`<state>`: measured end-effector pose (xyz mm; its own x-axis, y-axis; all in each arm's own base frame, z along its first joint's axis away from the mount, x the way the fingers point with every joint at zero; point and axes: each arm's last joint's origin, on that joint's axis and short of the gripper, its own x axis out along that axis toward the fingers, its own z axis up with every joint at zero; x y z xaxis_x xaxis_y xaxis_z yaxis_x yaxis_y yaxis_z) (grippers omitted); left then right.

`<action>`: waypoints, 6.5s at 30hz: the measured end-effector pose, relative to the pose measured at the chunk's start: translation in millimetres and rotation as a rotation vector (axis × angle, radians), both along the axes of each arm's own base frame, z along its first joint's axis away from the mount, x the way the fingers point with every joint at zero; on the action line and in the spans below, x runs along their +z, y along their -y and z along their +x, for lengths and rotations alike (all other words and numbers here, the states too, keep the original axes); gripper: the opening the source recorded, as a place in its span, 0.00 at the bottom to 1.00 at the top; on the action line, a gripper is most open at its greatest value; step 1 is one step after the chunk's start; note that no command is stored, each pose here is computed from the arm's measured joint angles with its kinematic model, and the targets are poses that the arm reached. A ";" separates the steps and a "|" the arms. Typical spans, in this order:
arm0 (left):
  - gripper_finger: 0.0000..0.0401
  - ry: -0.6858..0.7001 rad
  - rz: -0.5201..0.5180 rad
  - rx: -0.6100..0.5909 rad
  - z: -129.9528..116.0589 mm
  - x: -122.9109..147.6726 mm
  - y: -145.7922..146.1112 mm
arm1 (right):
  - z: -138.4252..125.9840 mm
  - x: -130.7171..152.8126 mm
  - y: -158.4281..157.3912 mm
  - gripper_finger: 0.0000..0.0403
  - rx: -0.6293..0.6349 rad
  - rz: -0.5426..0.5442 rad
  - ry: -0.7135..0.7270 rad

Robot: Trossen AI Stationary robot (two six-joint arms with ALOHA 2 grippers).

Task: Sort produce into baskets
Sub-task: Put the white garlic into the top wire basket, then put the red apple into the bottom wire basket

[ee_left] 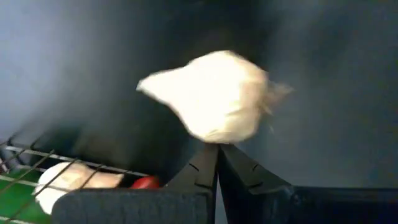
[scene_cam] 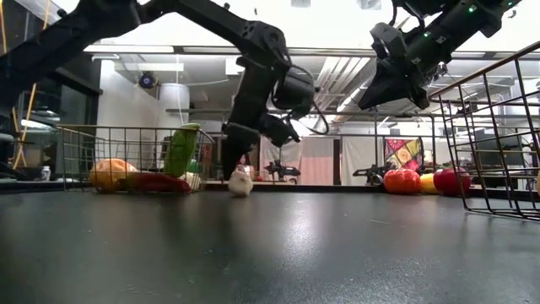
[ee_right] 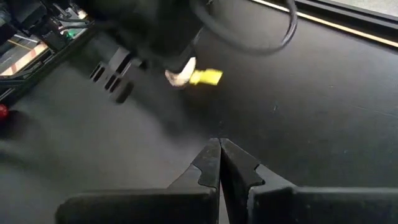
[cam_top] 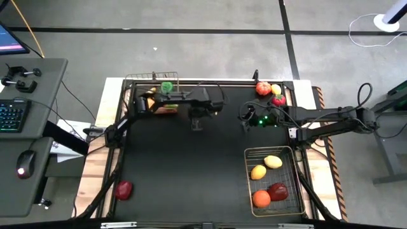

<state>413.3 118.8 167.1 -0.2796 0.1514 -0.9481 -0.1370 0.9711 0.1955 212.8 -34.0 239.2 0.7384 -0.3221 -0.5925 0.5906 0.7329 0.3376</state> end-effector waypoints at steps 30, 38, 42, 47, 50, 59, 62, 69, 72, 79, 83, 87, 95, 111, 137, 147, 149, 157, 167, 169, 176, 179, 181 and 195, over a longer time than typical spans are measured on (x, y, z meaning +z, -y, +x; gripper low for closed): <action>0.00 0.498 -0.229 -0.278 -36.7 97.3 51.3 | -0.9 -2.6 -10.7 0.00 0.096 -0.089 -0.072; 0.00 0.757 -0.040 -0.271 -96.8 71.2 52.3 | -0.5 -0.3 -7.6 0.00 0.027 -0.179 -0.072; 0.01 0.811 0.123 -0.310 -95.5 80.6 47.6 | 2.1 4.4 -5.7 0.00 -0.031 -0.217 -0.021; 0.12 0.818 0.202 -0.397 -84.4 98.6 48.4 | 2.8 6.6 -4.7 0.00 -0.062 -0.245 -0.006; 0.24 0.786 0.266 -0.453 -80.2 101.2 51.9 | 2.7 6.6 -4.5 0.00 -0.068 -0.249 -0.007; 0.57 0.628 0.265 -0.501 -77.1 80.3 66.4 | 7.5 -0.1 -4.4 0.00 -0.057 -0.239 -0.037; 0.64 0.592 0.305 -0.536 -75.3 77.8 72.7 | 11.9 -6.3 -4.0 0.00 -0.052 -0.240 -0.067; 0.69 0.493 0.319 -0.712 -71.6 68.9 74.4 | 17.1 -12.8 -3.8 0.00 -0.029 -0.252 -0.098; 0.69 0.412 0.297 -0.786 -67.1 53.4 68.5 | 18.2 -9.0 -4.6 0.00 0.013 -0.262 -0.069; 0.69 0.234 0.290 -0.891 -52.8 6.4 45.2 | 21.2 -1.6 -7.0 0.00 0.121 -0.269 0.000; 0.69 0.203 0.256 -0.894 -51.2 -9.7 30.9 | 21.1 -1.6 -7.1 0.00 0.127 -0.268 -0.001; 0.69 0.206 0.247 -0.882 -52.5 -12.9 19.0 | 21.1 -1.6 -7.1 0.00 0.135 -0.281 -0.006; 0.69 0.351 0.097 -0.850 -53.8 -13.7 11.2 | 21.1 -1.6 -7.1 0.00 0.138 -0.284 -0.008; 0.69 0.392 0.096 -0.793 -50.8 -18.1 8.2 | 21.1 -1.5 -7.1 0.00 0.136 -0.283 -0.006; 0.29 0.547 0.217 -0.548 -85.3 121.5 29.7 | 21.1 -1.6 -7.2 0.00 0.140 -0.281 -0.006; 0.29 0.840 0.397 -0.189 -167.3 203.2 29.0 | 21.1 -1.5 -7.1 0.00 0.139 -0.280 -0.005; 0.29 0.824 0.423 -0.088 -178.9 198.1 23.7 | 21.1 -1.5 -7.1 0.00 0.138 -0.279 -0.005; 0.40 0.588 0.608 0.100 -197.8 157.1 3.7 | 21.1 -1.5 -7.1 0.00 0.129 -0.266 0.001; 0.67 0.605 0.642 0.246 -202.5 155.3 -6.6 | 20.8 -1.4 -5.9 0.00 0.104 -0.280 -0.004; 0.70 0.606 0.628 0.271 -203.7 154.3 -6.6 | 20.8 -1.4 -6.0 0.00 0.103 -0.278 -0.003; 0.71 0.543 0.607 0.321 -210.6 150.2 -3.1 | 20.8 -1.4 -6.0 0.00 0.103 -0.277 -0.003; 0.71 0.533 0.597 0.349 -212.4 149.1 -1.9 | 20.8 -1.4 -6.0 0.00 0.103 -0.277 -0.003; 0.72 0.540 0.554 0.382 -213.5 147.6 1.0 | 20.8 -1.5 -6.0 0.00 0.102 -0.278 -0.003; 0.72 0.341 -0.103 0.428 -193.7 78.4 152.7 | 20.8 -1.5 -6.0 0.00 0.104 -0.280 -0.004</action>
<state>219.6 -34.0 245.5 0.0292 -0.0070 -0.9995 -0.5622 0.8267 -0.0222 233.5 -28.0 237.6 0.7736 -0.3961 -0.4946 0.5085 0.8538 0.1116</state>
